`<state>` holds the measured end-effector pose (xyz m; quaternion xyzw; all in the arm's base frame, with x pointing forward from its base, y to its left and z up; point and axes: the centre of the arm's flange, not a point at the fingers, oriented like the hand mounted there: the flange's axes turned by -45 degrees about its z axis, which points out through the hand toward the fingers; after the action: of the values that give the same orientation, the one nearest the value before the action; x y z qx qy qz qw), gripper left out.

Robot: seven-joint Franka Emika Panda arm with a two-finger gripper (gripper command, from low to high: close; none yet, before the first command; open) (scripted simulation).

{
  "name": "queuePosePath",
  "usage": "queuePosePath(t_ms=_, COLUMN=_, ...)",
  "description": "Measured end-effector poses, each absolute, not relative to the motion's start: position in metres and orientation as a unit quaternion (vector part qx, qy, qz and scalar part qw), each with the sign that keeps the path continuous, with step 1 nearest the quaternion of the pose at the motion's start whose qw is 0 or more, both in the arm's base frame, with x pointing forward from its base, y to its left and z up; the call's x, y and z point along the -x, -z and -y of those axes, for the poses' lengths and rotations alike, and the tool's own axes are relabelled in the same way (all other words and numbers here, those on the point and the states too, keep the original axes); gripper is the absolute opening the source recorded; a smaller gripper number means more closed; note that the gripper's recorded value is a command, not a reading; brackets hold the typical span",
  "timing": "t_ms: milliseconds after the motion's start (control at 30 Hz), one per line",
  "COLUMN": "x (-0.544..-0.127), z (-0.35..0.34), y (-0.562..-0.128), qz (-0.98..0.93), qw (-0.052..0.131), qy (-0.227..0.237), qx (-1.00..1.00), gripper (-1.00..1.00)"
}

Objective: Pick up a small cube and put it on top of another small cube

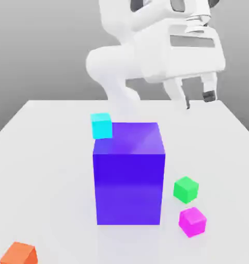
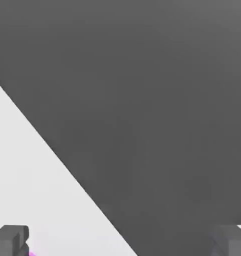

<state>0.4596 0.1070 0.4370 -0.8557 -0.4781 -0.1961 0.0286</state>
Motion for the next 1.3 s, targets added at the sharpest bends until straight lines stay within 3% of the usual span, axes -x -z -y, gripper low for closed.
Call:
queuePosePath(t_ms=333, x=-0.438, z=-0.160, y=-0.302, qz=0.679, qw=0.022, qy=0.101, qx=0.727, gripper=0.00)
queuePosePath(t_ms=633, x=-0.396, z=-0.173, y=-0.201, qz=0.820, qw=0.002, qy=0.010, qx=0.572, gripper=0.00)
queuePosePath(t_ms=900, x=-0.392, z=-0.173, y=-0.133, qz=0.834, qw=-0.002, qy=0.000, qx=0.552, gripper=0.00)
queuePosePath(t_ms=933, x=-0.391, z=-0.173, y=-0.127, qz=0.833, qw=-0.001, qy=0.000, qx=0.553, gripper=-1.00)
queuePosePath(t_ms=1133, x=-0.391, z=-0.172, y=-0.125, qz=0.833, qw=0.000, qy=-0.001, qx=0.553, gripper=-1.00)
queuePosePath(t_ms=1300, x=-0.393, z=-0.173, y=-0.159, qz=0.834, qw=-0.003, qy=0.000, qx=0.552, gripper=-1.00)
